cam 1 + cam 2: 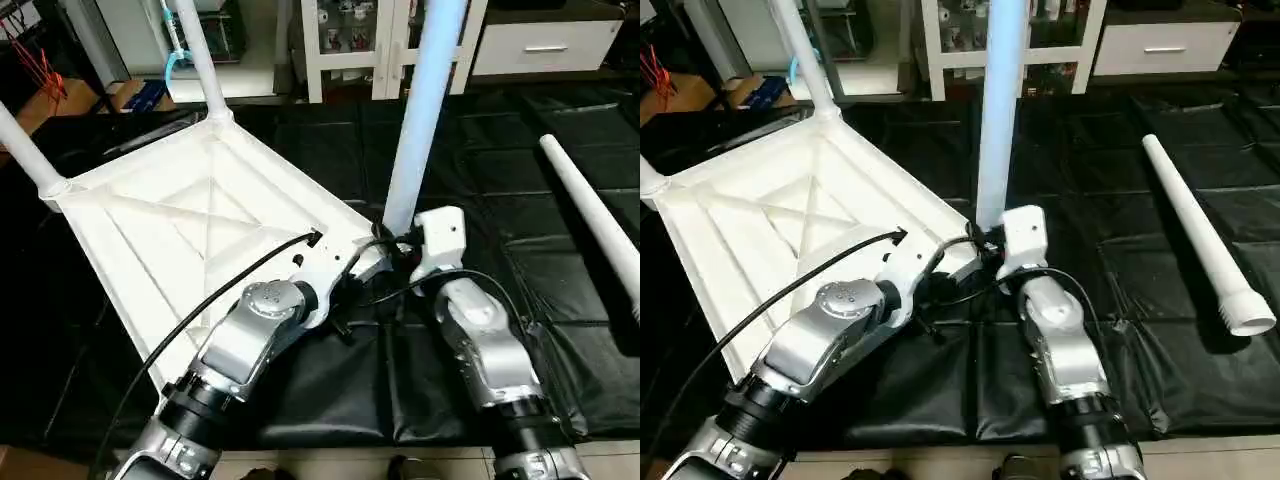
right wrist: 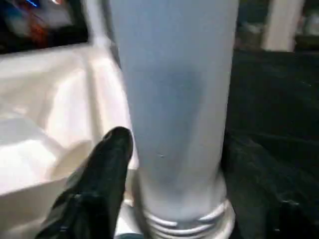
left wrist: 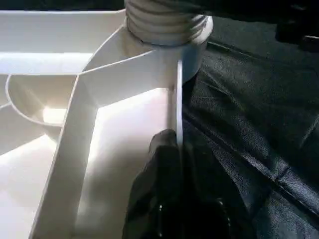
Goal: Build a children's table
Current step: Rotate leg to tighten
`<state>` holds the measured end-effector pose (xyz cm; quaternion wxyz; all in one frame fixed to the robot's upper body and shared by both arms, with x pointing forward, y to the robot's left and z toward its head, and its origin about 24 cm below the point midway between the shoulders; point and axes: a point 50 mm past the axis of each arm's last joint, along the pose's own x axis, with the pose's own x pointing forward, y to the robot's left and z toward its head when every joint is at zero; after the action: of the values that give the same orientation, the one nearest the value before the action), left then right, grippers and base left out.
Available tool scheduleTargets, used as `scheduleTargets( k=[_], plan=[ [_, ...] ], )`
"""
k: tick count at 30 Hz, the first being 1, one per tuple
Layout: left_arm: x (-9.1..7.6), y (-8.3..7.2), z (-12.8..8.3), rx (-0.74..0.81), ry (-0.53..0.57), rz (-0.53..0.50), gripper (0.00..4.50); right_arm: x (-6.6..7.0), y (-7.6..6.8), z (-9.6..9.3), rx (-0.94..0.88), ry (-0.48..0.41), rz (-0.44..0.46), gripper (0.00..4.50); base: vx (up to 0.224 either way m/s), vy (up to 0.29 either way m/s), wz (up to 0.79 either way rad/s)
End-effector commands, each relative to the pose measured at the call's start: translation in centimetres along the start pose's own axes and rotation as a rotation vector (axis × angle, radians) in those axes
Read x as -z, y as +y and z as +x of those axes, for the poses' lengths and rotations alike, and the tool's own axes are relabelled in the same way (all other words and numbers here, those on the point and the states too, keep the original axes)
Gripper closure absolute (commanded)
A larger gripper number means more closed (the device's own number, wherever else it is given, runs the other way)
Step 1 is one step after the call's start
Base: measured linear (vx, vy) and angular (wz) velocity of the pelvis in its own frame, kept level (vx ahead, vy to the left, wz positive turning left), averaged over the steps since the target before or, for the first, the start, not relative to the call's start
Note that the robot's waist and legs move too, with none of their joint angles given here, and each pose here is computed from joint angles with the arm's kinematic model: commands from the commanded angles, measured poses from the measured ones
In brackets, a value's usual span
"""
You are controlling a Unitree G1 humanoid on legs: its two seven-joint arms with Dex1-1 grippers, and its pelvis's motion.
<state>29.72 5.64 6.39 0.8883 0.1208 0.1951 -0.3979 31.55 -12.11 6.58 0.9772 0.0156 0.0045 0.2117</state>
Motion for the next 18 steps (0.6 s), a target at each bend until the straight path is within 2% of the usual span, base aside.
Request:
scheduleTargets(
  k=[1, 4, 5, 6, 9, 10, 13, 18],
  plan=[
    [1.7, -0.5, -0.3, 0.063, 0.032, 0.000, 4.50, -1.2, 0.2, 0.0, -0.068, -0.065, 0.003, 1.40, 0.000, 0.000, 0.00],
    [2.6, -1.2, -1.4, 0.178, 0.080, 0.024, 4.50, -1.5, -0.3, 0.0, -0.145, -0.059, -0.013, 1.27, 0.000, 0.000, 0.00],
    [2.9, -1.4, -1.8, 0.205, 0.097, 0.032, 4.50, -1.6, -0.3, 0.0, -0.186, -0.049, -0.005, 0.98, 0.000, 0.000, 0.00],
    [3.1, -1.5, -2.0, 0.218, 0.106, 0.034, 4.50, -1.7, -0.3, 0.0, -0.217, -0.043, -0.004, 0.98, 0.054, -0.039, 0.05],
    [3.5, -1.6, -2.8, 0.254, 0.122, 0.024, 4.50, -1.7, -0.4, -0.4, -0.339, 0.004, -0.009, 0.69, 0.059, -0.031, 0.07],
    [3.8, -1.6, -3.3, 0.277, 0.135, 0.025, 4.50, -1.7, -0.6, -0.9, -0.416, 0.041, -0.040, 0.56, 0.062, -0.022, 0.09],
    [4.3, -1.5, -4.3, 0.319, 0.157, 0.040, 4.50, -1.0, -1.6, -2.3, -0.531, 0.144, -0.082, 0.56, 0.059, 0.000, 0.00],
    [4.2, -1.3, -4.7, 0.329, 0.160, 0.044, 4.50, -0.2, -2.3, -3.8, -0.640, 0.232, -0.115, 0.56, 0.000, 0.000, 0.00]
  ],
)
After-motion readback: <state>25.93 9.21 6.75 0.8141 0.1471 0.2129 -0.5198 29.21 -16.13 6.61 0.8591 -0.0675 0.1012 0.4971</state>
